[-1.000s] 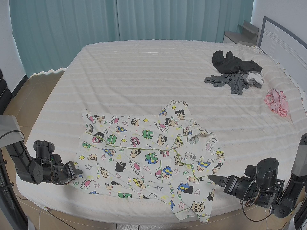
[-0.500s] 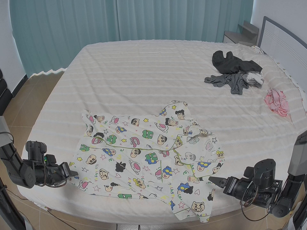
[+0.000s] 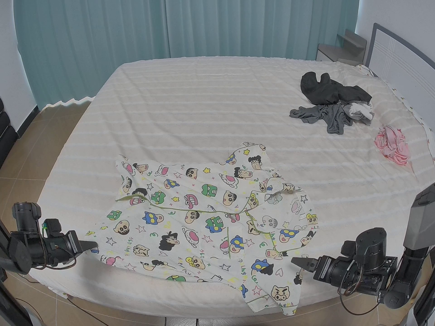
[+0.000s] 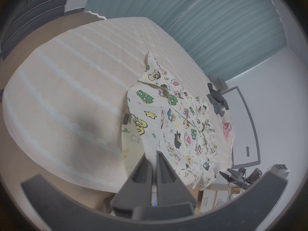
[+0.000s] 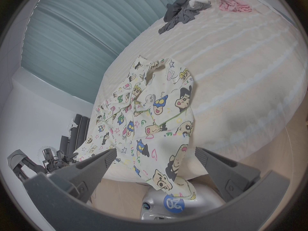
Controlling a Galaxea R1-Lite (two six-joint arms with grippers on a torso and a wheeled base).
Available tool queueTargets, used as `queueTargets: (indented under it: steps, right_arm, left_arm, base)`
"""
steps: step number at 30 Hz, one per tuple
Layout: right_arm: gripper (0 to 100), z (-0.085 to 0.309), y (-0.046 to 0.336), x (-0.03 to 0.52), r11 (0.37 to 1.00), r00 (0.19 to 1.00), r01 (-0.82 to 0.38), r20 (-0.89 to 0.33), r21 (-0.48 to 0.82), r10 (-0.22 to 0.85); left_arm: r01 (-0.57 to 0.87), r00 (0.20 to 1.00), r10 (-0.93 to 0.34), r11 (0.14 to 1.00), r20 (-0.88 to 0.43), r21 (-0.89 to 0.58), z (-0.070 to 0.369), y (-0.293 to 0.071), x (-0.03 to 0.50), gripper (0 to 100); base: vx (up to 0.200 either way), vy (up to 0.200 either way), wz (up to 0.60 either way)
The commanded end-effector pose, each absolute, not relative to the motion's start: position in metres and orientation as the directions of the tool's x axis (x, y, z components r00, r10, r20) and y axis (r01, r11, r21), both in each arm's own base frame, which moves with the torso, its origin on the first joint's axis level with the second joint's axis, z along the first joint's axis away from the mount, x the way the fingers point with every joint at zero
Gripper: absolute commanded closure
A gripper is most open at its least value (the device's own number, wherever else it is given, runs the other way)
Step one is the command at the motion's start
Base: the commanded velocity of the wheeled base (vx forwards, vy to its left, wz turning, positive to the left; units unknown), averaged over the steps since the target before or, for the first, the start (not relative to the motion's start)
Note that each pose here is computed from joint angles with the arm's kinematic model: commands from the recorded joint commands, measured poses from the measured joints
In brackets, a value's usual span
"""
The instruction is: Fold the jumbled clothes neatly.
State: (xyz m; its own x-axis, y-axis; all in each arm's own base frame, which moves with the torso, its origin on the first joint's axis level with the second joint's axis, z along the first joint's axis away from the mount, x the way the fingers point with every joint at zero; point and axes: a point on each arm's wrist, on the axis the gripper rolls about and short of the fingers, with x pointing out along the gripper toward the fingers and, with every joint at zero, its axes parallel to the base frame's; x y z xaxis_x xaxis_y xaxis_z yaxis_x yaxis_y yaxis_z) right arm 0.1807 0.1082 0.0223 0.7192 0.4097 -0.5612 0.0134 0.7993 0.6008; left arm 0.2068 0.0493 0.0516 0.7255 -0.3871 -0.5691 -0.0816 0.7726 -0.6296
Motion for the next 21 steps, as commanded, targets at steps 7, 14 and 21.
queueTargets:
  steps: [7, 14, 21]
  right_arm:
    - [0, 0.003, 0.106, 0.178, 0.837, 0.645, 0.011, -0.644, 0.546, 0.412]
    - [0, -0.001, 0.101, 0.181, 0.858, 0.632, -0.025, -0.657, 0.513, 0.411]
    - [0, -0.009, 0.103, 0.18, 0.881, 0.592, -0.096, -0.685, 0.464, 0.425]
  left_arm:
    - [-0.038, 0.747, -0.431, 0.733, -0.507, -0.68, 0.059, 0.056, 0.18, 100]
    - [-0.034, 0.769, -0.42, 0.726, -0.482, -0.687, 0.055, 0.073, 0.168, 100]
    - [-0.006, 0.735, -0.43, 0.769, -0.524, -0.64, 0.04, 0.073, 0.158, 100]
  base:
    - [0.0, 0.0, 0.0]
    - [0.0, 0.0, 0.0]
    - [0.0, 0.0, 0.0]
